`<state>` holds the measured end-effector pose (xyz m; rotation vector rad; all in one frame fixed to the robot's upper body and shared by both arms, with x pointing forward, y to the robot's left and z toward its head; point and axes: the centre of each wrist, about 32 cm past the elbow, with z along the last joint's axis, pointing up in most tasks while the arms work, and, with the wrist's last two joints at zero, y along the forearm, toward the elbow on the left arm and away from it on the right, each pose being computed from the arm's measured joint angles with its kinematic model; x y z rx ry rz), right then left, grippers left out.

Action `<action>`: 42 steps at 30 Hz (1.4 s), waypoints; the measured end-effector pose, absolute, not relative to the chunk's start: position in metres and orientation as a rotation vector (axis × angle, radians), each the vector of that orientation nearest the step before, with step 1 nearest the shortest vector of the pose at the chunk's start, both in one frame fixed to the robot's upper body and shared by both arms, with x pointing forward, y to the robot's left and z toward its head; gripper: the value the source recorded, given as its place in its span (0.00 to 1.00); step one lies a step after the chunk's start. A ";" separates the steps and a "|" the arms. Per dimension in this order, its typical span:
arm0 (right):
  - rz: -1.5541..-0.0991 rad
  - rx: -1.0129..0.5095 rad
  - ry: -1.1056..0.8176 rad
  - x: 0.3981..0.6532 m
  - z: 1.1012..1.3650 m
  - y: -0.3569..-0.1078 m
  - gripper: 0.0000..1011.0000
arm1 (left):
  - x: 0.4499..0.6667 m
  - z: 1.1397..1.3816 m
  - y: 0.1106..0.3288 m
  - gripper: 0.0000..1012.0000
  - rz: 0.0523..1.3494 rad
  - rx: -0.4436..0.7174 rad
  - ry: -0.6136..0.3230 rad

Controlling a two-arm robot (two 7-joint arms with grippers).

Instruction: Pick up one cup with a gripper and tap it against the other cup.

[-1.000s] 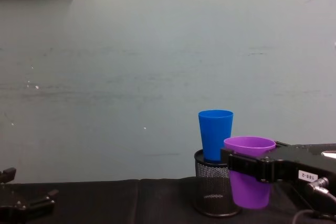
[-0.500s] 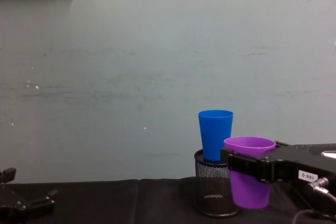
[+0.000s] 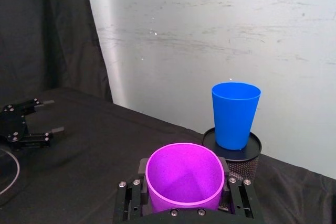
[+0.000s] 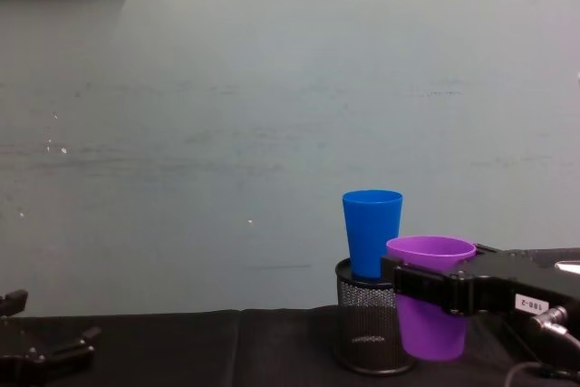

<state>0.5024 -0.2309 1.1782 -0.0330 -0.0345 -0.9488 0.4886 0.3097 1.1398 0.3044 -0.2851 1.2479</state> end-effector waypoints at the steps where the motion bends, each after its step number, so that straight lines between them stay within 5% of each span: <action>1: -0.949 -0.033 -0.034 0.502 1.178 -0.231 0.74 | 0.489 1.140 0.310 0.99 1.248 0.304 -0.285; 42: -0.949 -0.033 -0.035 0.502 1.178 -0.231 0.74 | 0.489 1.140 0.310 0.99 1.248 0.304 -0.285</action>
